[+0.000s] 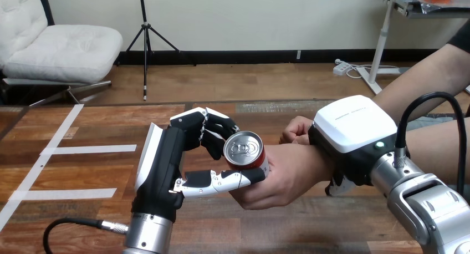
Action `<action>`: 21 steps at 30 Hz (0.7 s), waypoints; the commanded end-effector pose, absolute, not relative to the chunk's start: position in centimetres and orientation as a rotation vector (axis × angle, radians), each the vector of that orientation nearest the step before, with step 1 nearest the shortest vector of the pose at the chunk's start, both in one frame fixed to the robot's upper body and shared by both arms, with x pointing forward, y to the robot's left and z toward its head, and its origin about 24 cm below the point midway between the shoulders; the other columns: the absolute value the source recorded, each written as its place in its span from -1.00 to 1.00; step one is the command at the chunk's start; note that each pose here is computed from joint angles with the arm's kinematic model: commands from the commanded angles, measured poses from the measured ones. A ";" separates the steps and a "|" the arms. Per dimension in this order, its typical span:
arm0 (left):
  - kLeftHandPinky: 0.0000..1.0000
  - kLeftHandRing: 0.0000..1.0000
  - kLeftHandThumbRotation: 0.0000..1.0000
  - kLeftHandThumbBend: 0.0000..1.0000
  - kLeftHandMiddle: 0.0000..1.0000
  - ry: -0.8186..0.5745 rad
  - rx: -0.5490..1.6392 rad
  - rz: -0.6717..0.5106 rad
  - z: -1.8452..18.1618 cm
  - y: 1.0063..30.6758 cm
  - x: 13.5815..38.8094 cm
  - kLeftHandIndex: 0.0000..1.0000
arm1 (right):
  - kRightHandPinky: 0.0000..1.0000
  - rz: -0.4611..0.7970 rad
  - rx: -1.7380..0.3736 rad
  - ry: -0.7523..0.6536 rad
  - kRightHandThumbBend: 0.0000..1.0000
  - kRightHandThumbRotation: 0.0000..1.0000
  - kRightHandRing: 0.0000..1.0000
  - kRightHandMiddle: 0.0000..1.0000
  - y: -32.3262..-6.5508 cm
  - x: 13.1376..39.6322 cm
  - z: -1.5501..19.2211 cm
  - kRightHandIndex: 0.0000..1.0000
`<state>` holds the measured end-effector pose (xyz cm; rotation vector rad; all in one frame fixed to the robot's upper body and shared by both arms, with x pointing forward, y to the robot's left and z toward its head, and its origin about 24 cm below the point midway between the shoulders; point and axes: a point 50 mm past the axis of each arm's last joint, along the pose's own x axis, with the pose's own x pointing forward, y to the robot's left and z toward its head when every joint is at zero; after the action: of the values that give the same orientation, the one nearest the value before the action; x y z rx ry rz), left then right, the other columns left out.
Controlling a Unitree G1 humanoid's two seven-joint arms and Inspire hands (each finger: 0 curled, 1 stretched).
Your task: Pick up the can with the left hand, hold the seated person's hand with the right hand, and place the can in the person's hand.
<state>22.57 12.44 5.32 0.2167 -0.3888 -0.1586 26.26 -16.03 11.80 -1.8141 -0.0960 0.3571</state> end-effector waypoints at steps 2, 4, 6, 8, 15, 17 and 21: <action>-0.33 -0.23 -1.00 0.43 -0.15 -0.515 0.194 -0.166 7.9 11.8 23.0 -0.13 | -0.43 0.272 -1.795 -0.176 0.51 -1.00 -0.28 -0.15 -15.7 27.4 13.7 0.06; -0.33 -0.23 -1.00 0.43 -0.15 -0.516 0.193 -0.167 7.8 11.8 23.0 -0.13 | -0.44 0.274 -1.791 -0.173 0.49 -1.00 -0.29 -0.15 -15.7 27.4 13.7 0.06; -0.33 -0.23 -1.00 0.43 -0.15 -0.516 0.193 -0.167 7.9 11.8 23.0 -0.13 | -0.44 0.277 -1.791 -0.170 0.48 -1.00 -0.30 -0.16 -15.7 27.4 13.7 0.06; -0.33 -0.24 -1.00 0.43 -0.15 -0.515 0.192 -0.166 7.8 11.8 23.0 -0.12 | -0.45 0.279 -1.791 -0.172 0.47 -1.00 -0.31 -0.16 -15.6 27.4 13.7 0.06; -0.33 -0.24 -1.00 0.43 -0.15 -0.518 0.186 -0.168 7.8 11.9 23.0 -0.12 | -0.49 0.282 -1.785 -0.179 0.48 -1.00 -0.35 -0.20 -15.6 27.5 13.6 0.04; -0.34 -0.24 -1.00 0.43 -0.15 -0.517 0.186 -0.168 7.8 11.9 22.9 -0.12 | -0.50 0.285 -1.783 -0.174 0.48 -1.00 -0.36 -0.21 -15.7 27.5 13.6 0.04; -0.33 -0.24 -1.00 0.42 -0.15 -0.518 0.193 -0.168 7.8 11.9 22.9 -0.12 | -0.52 0.290 -1.773 -0.169 0.47 -1.00 -0.39 -0.23 -15.7 27.5 13.5 0.04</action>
<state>22.56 12.48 5.30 0.2147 -0.3876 -0.1599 26.28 -15.95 11.64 -1.7930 -0.1039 0.3700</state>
